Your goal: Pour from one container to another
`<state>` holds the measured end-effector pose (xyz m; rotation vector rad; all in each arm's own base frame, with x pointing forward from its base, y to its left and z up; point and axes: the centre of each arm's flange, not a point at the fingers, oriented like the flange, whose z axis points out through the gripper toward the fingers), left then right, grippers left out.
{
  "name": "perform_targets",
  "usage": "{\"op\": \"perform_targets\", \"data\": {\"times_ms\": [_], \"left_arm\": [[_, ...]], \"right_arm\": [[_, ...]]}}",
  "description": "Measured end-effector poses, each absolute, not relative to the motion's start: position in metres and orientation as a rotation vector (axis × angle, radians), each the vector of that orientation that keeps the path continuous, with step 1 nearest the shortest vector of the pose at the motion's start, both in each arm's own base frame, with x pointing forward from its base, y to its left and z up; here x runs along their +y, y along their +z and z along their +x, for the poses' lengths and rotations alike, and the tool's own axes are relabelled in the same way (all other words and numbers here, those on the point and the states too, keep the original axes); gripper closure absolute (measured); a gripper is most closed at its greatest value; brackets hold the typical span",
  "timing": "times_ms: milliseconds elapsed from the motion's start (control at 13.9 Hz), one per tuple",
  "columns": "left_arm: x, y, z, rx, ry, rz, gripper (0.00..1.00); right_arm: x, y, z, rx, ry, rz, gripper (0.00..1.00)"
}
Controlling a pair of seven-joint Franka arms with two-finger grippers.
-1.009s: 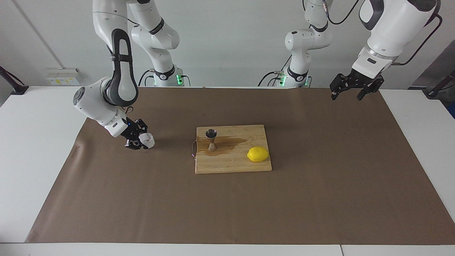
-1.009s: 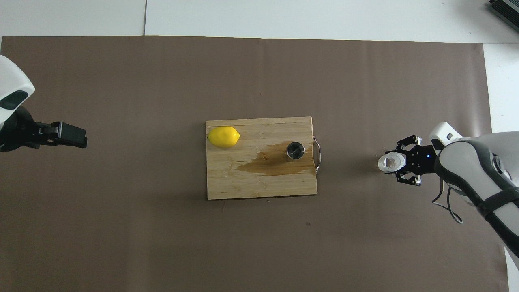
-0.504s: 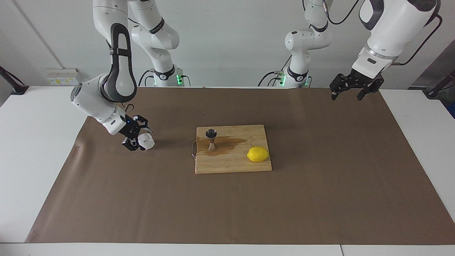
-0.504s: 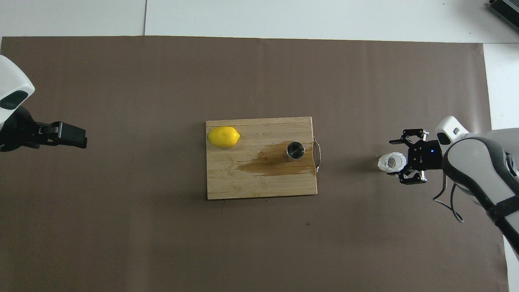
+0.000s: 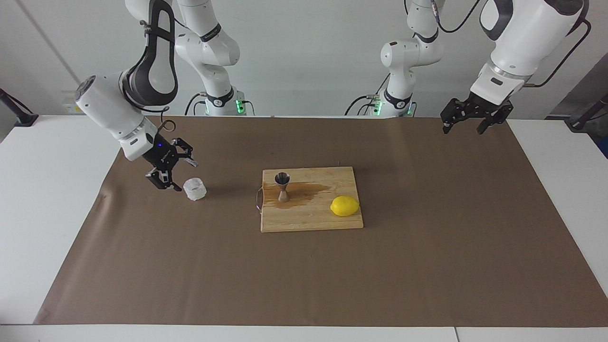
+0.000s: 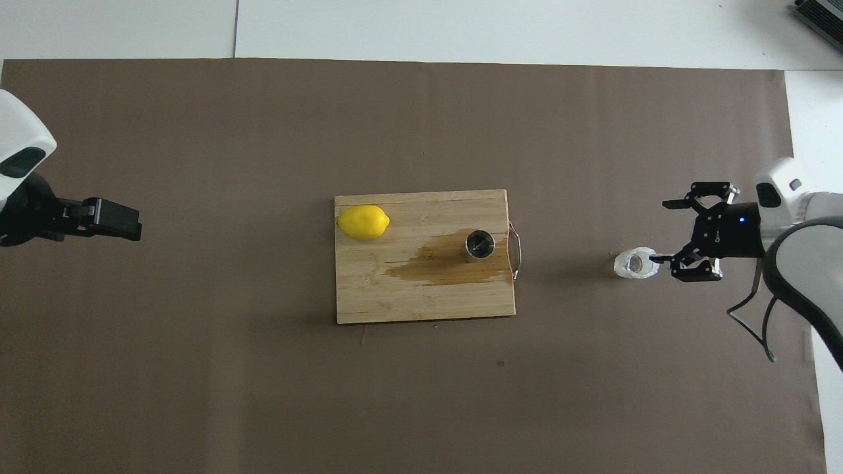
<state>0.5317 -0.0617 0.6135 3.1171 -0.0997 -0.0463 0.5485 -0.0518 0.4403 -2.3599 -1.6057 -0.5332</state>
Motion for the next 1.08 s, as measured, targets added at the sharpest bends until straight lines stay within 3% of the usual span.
{"op": "perform_targets", "data": {"times_ms": [432,1081], "left_arm": [[-0.062,0.613,0.532,-0.1,-0.046,3.117,0.0],[-0.062,0.613,0.532,-0.1,-0.046,3.117,0.0]], "right_arm": [[-0.038,0.525,0.575,-1.268,-0.609,-2.607,0.0],[0.021,0.604,0.562,-0.392,-0.373,-3.055,0.0]]}}
